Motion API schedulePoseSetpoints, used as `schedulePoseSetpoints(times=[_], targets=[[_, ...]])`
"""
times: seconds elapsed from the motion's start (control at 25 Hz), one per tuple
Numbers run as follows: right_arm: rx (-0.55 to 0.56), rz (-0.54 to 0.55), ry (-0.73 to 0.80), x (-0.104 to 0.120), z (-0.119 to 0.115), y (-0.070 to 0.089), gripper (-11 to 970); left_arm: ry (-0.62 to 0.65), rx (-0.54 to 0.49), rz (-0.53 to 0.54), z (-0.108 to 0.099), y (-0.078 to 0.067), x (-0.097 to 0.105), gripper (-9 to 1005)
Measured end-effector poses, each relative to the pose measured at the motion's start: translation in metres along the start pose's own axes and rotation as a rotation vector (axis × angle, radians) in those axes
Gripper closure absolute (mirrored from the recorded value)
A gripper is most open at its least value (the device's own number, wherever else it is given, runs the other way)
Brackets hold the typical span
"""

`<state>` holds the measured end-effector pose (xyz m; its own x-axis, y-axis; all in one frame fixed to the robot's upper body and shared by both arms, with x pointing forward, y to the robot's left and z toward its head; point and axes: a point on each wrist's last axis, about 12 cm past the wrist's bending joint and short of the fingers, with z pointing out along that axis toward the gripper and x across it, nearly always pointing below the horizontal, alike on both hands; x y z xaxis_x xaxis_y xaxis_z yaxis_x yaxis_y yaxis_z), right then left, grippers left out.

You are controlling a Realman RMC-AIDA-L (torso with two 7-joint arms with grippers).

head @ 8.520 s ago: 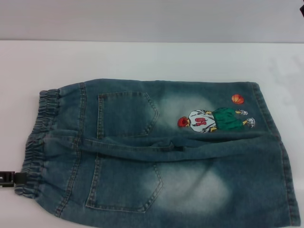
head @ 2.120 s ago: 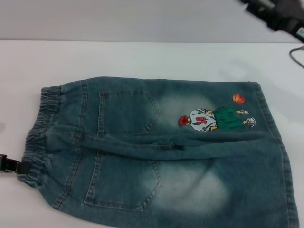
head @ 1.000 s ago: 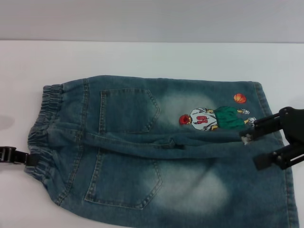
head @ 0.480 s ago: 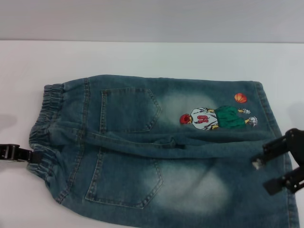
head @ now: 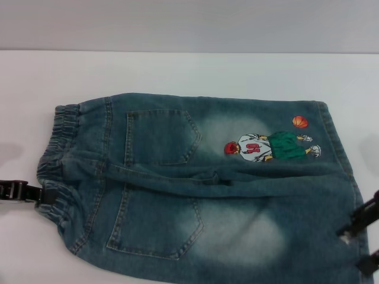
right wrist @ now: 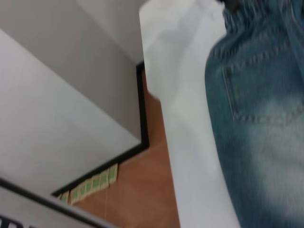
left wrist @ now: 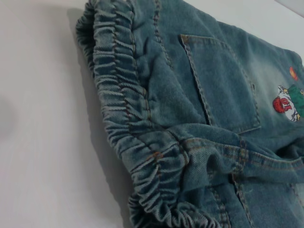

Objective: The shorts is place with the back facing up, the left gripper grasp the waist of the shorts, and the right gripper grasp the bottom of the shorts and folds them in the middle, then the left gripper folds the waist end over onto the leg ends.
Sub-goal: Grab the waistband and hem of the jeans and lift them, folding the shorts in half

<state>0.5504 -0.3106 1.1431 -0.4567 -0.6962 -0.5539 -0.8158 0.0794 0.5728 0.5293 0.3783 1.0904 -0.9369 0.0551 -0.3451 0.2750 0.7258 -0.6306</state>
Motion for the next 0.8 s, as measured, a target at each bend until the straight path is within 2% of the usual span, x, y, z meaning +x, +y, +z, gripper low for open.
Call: schedulePoseSetpoints(times=[0.8], targets=[[-0.030, 0.127, 0.206, 0.023, -0.002, 0.005, 246, -0.005, 0.006, 0.006, 0.007, -0.003, -0.003, 951]])
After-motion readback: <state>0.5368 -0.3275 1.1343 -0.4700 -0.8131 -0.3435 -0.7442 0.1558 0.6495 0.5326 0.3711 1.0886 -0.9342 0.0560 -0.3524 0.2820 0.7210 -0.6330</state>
